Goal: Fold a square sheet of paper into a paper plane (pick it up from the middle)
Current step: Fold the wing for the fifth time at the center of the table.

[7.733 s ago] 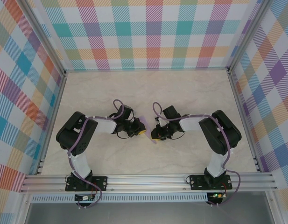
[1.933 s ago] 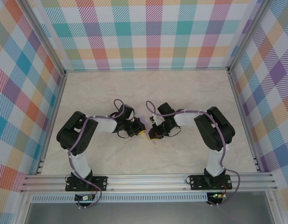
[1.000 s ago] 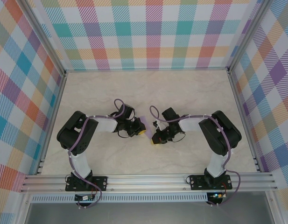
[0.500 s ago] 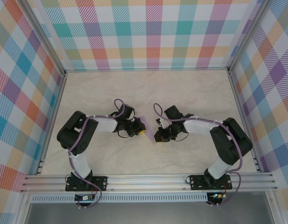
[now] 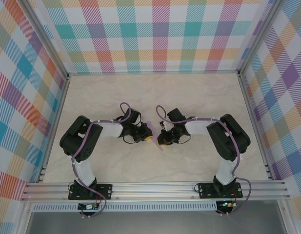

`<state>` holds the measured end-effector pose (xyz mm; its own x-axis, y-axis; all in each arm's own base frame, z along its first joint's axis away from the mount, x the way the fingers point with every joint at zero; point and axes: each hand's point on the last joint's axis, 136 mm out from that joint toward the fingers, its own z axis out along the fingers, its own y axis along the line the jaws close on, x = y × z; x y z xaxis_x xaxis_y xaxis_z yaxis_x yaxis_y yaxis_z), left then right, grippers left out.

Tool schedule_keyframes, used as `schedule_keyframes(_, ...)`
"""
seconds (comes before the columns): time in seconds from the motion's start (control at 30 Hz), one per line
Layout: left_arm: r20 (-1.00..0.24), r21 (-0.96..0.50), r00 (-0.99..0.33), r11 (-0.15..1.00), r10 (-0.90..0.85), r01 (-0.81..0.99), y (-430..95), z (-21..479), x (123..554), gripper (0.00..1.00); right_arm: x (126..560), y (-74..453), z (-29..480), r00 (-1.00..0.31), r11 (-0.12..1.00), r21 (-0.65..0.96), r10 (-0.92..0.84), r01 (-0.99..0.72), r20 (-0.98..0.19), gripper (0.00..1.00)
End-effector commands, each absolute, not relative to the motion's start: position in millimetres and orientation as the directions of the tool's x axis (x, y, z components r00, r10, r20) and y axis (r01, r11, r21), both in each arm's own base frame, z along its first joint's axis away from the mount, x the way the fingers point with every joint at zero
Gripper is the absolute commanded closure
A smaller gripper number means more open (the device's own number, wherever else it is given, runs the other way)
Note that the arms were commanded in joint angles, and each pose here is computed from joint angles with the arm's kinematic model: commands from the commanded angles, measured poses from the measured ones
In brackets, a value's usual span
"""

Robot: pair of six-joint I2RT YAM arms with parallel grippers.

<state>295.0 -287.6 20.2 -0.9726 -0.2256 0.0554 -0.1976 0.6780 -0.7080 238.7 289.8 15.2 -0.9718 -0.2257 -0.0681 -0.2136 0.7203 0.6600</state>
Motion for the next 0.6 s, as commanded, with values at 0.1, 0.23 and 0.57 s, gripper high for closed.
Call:
schedule_keyframes(0.1, -0.049, -0.693, -0.986, 0.716, -0.161, -0.083, -290.6, 38.4, 296.7, 0.86, 230.2, 272.7, -11.0, -0.975, 0.792, 0.581, -0.223, -0.189, -0.012, 0.98)
schedule_keyframes(0.23, -0.115, -0.709, -0.984, 0.705, -0.136, -0.015, -296.2, 53.2, 291.3, 0.85, 230.5, 269.2, -14.5, -0.976, 0.808, 0.562, -0.216, -0.18, -0.003, 0.99)
schedule_keyframes(0.57, -0.098, -0.683, -0.991, 0.731, -0.096, -0.003, -302.7, 32.6, 281.5, 0.85, 229.1, 266.0, -19.3, -0.976, 0.822, 0.542, -0.215, -0.172, 0.017, 0.99)
